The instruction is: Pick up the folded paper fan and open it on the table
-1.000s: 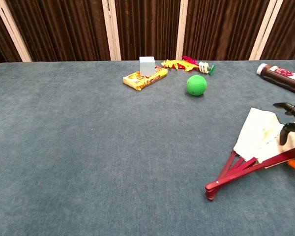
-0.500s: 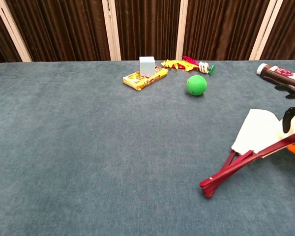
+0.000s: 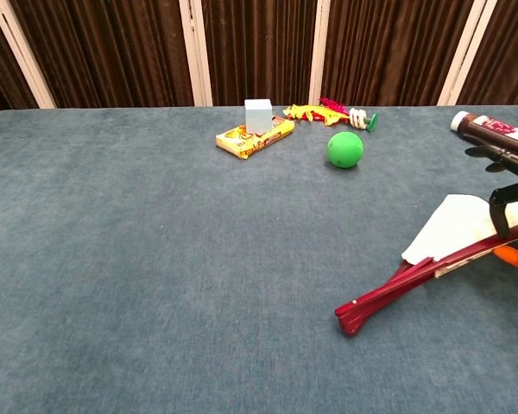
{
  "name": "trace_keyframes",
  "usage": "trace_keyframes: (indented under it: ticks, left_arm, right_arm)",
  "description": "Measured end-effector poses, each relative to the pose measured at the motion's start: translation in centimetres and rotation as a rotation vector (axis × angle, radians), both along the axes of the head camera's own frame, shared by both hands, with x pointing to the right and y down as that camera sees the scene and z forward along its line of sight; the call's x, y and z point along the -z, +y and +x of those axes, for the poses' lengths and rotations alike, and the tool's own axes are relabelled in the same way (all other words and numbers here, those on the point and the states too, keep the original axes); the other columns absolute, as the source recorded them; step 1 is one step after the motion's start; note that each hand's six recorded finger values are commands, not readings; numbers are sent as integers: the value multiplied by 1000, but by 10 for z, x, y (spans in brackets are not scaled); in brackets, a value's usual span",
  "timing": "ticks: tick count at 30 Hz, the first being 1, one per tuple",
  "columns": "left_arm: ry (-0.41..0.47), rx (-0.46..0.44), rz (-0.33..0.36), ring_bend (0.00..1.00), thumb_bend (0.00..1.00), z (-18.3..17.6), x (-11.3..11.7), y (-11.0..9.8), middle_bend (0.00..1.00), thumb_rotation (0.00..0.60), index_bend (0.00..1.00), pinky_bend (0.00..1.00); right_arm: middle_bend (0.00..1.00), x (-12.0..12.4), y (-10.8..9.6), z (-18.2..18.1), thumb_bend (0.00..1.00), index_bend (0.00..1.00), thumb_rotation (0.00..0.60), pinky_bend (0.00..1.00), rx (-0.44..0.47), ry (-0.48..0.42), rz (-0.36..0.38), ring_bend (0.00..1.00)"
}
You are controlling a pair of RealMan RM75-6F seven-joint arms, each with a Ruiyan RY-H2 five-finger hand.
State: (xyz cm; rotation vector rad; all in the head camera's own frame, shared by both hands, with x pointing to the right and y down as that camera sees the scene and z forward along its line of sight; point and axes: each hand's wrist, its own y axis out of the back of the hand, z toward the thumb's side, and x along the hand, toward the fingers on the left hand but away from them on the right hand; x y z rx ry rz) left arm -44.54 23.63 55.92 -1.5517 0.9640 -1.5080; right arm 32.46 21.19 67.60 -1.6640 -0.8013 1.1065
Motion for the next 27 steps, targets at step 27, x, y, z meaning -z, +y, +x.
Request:
trace_keyframes:
  ticks: [27]
  left_arm:
    - [-6, 1, -4, 0, 131, -1, -1, 0, 0, 600, 42, 0]
  right_arm:
    - [84, -9, -2, -7, 347, 522, 600, 125, 12, 45, -29, 178]
